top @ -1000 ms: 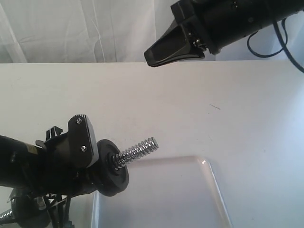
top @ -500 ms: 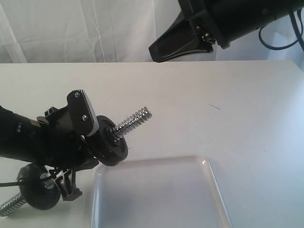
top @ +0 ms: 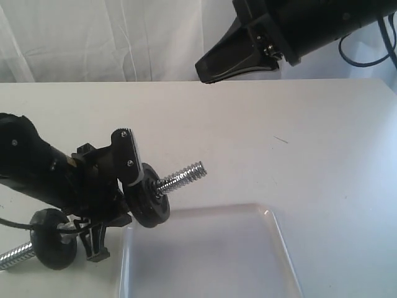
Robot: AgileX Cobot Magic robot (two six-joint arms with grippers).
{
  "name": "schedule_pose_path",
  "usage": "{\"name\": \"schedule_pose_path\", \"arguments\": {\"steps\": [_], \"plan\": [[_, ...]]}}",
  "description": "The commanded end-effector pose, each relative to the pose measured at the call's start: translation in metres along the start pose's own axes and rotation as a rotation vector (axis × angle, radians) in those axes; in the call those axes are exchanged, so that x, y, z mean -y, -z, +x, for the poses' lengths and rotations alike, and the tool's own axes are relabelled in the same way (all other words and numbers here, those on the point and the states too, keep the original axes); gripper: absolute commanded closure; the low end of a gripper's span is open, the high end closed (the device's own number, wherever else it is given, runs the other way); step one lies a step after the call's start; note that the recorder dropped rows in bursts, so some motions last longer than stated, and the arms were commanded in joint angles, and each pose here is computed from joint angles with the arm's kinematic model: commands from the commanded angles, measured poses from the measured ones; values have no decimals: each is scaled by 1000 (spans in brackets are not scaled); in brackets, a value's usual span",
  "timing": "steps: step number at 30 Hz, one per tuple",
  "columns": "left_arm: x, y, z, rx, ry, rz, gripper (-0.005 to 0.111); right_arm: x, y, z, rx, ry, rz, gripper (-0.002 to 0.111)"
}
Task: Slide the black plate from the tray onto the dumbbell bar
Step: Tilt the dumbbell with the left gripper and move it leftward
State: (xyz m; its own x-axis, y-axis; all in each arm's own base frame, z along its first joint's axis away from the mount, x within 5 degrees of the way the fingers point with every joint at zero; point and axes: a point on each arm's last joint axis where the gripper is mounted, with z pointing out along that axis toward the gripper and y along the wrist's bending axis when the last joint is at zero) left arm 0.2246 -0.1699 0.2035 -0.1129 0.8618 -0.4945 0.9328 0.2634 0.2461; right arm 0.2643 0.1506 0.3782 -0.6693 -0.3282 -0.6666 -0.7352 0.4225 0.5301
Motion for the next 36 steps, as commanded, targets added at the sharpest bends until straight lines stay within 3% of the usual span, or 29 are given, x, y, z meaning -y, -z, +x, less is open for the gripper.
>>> {"name": "schedule_pose_path", "arguments": {"steps": [1, 10, 21, 26, 36], "plan": [[-65, 46, -46, 395, 76, -654, 107, 3, 0, 6, -23, -13, 15, 108], [-82, 50, -30, 383, 247, -685, 107, 7, -3, 12, -47, -24, 25, 108], [-83, 50, -27, 394, 346, -674, 107, 7, -3, 12, -47, -33, 25, 108], [-83, 49, -25, 402, 451, -664, 107, 7, -3, 12, -47, -33, 25, 108], [-85, 48, -14, 324, 574, -690, 107, 7, -3, 12, -47, -33, 25, 108]]}}
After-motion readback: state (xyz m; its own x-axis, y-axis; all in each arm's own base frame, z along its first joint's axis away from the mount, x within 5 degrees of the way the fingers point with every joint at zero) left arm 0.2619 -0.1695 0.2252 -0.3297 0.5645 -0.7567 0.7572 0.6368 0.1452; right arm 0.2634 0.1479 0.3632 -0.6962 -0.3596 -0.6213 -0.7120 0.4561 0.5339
